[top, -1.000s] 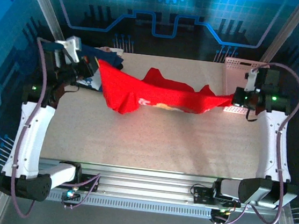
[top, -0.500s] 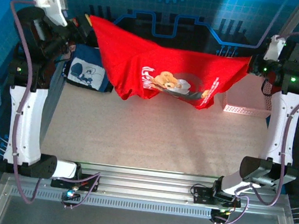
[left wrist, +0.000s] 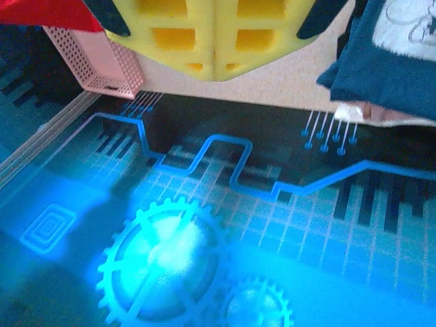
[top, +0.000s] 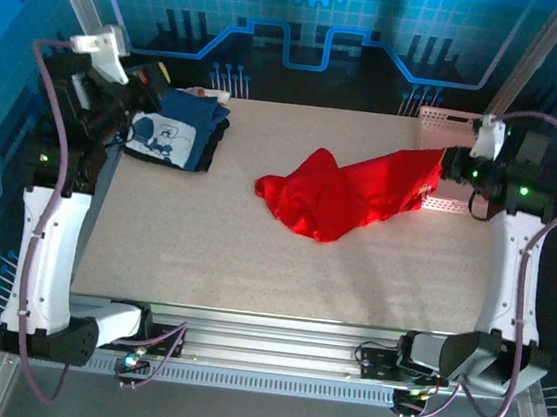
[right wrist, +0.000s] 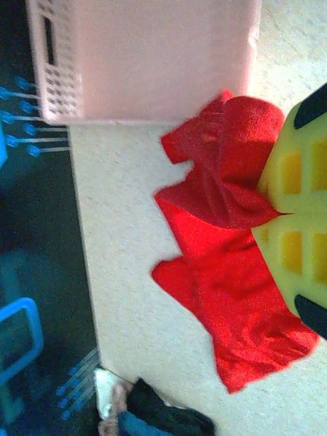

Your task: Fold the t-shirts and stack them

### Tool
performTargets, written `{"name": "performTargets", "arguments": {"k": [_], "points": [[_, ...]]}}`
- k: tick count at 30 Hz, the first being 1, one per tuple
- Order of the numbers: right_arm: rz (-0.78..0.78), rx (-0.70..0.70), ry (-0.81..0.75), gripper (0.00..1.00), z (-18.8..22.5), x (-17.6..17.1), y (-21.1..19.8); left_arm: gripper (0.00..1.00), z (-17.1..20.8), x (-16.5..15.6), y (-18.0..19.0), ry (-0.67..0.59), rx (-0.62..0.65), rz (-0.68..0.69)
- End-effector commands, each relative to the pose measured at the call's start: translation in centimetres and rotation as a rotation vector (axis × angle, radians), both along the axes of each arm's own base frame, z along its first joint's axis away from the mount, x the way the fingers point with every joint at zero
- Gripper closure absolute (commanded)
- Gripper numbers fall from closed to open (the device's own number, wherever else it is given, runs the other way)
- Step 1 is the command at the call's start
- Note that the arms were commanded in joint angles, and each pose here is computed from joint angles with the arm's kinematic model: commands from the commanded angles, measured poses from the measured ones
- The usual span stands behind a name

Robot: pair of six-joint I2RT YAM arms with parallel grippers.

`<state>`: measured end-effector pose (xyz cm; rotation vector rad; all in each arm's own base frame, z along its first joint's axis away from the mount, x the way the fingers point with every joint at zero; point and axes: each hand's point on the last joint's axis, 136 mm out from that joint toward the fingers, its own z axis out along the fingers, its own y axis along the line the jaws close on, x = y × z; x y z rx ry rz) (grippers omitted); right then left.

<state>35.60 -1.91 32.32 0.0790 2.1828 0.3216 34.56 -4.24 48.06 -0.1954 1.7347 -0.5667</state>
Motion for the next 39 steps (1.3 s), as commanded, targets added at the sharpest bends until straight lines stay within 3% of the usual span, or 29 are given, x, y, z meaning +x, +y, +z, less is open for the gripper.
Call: {"name": "performTargets", "arguments": {"k": [1,3,5,6,7,9,12,19,28,33,34,37,39], "points": [[0.018,0.065,-0.006,1.00,-1.5,-2.4,1.3,1.00,-5.1,0.1,-3.0,0.091,-0.143,-0.143],[0.002,0.101,0.056,1.00,-4.4,-4.0,1.7,1.00,-9.3,0.7,-5.6,0.180,-0.161,-0.206],[-0.043,0.107,0.130,1.00,-7.3,-5.7,1.5,1.00,-13.5,1.6,-8.7,0.292,-0.080,-0.258],[-0.071,0.103,0.166,1.00,-8.5,-6.4,1.2,0.93,-15.1,2.1,-10.1,0.343,-0.061,-0.290],[-0.098,0.096,0.209,1.00,-9.9,-7.2,0.9,0.77,-16.9,2.9,-11.6,0.406,-0.057,-0.324],[-0.145,0.078,0.281,1.00,-11.9,-8.6,0.4,0.63,-19.7,4.5,-13.7,0.509,-0.054,-0.362],[-0.192,0.099,0.356,1.00,-13.9,-10.1,0.2,0.44,-23.5,6.5,-17.1,0.601,0.054,-0.400],[-0.199,0.192,0.430,1.00,-16.6,-11.6,1.6,0.39,-34.7,8.8,-20.8,0.884,0.139,-0.386],[-0.174,0.166,0.411,0.98,-16.1,-10.4,1.2,0.36,-42.5,9.2,-21.2,1.050,0.241,-0.324],[-0.168,0.142,0.390,0.98,-14.7,-8.8,0.5,0.40,-47.1,8.2,-20.6,1.154,0.362,-0.287],[-0.167,0.139,0.386,0.97,-14.4,-8.5,0.4,0.48,-47.9,8.1,-20.4,1.170,0.379,-0.286],[-0.172,0.134,0.373,0.97,-13.7,-7.8,-0.1,0.87,-48.5,8.4,-19.8,1.170,0.424,-0.279],[-0.176,0.132,0.362,0.97,-13.2,-7.4,-0.4,1.00,-46.6,9.6,-19.0,1.118,0.439,-0.254]]}}
